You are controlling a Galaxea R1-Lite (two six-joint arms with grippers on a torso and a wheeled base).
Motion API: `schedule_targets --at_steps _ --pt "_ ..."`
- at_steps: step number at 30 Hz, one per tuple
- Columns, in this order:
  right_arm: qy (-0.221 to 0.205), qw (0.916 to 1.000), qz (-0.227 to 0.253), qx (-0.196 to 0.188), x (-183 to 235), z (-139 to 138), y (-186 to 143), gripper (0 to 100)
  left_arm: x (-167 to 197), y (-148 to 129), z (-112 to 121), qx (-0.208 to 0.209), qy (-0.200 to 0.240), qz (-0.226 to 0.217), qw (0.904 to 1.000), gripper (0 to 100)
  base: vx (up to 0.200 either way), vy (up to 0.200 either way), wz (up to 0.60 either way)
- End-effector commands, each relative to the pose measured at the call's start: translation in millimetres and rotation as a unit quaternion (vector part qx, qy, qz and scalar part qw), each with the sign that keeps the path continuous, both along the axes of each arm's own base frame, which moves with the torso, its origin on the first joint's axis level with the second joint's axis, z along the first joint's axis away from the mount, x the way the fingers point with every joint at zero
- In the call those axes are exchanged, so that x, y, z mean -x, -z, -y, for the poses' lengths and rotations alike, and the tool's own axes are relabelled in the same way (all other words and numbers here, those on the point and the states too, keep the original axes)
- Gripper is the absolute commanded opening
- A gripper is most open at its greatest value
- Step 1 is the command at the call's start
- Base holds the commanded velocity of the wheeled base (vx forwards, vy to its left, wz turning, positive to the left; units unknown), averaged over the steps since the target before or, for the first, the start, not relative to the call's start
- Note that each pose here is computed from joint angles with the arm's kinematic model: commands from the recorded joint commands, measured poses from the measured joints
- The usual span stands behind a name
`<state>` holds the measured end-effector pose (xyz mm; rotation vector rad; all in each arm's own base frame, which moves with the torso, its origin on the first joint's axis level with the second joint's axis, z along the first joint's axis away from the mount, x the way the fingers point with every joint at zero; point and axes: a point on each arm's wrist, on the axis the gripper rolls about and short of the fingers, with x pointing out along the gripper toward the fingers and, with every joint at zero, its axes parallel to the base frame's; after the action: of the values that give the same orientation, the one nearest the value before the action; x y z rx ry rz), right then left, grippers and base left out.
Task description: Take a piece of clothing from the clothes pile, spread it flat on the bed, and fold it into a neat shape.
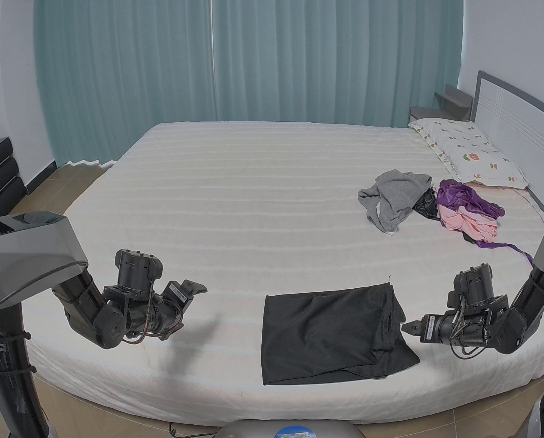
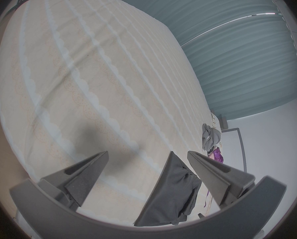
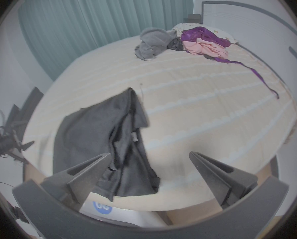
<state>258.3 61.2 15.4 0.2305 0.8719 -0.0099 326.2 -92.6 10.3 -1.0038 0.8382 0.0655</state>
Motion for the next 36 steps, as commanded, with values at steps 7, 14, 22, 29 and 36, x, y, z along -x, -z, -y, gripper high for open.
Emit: schedule_targets --at_steps 7,14,22,29,36 --pt "-0.044 0.9953 -0.015 -0.084 -9.0 -16.7 18.6 100 0.1 2.3 0.3 -0.003 0.0 -0.002 1.0 100 0.0 0.0 0.0" --pt "-0.054 0.9932 -0.013 -0.103 -19.5 -33.0 34.5 100 -0.1 2.0 0.9 -0.003 0.001 -0.002 1.0 100 0.0 0.0 0.0" --pt "-0.065 0.9924 -0.018 -0.103 -18.8 -40.4 40.0 0 -0.5 2.3 1.0 -0.003 0.0 -0.002 1.0 100 0.0 0.0 0.0" --pt "-0.062 0.9931 -0.026 -0.097 -18.7 -40.2 45.7 0 -0.5 2.3 1.0 -0.004 0.0 -0.001 1.0 100 0.0 0.0 0.0" --pt "-0.052 0.9937 -0.018 -0.098 -7.2 -29.6 30.0 0 -0.4 2.3 1.4 -0.005 0.001 -0.001 1.0 100 0.0 0.0 0.0"
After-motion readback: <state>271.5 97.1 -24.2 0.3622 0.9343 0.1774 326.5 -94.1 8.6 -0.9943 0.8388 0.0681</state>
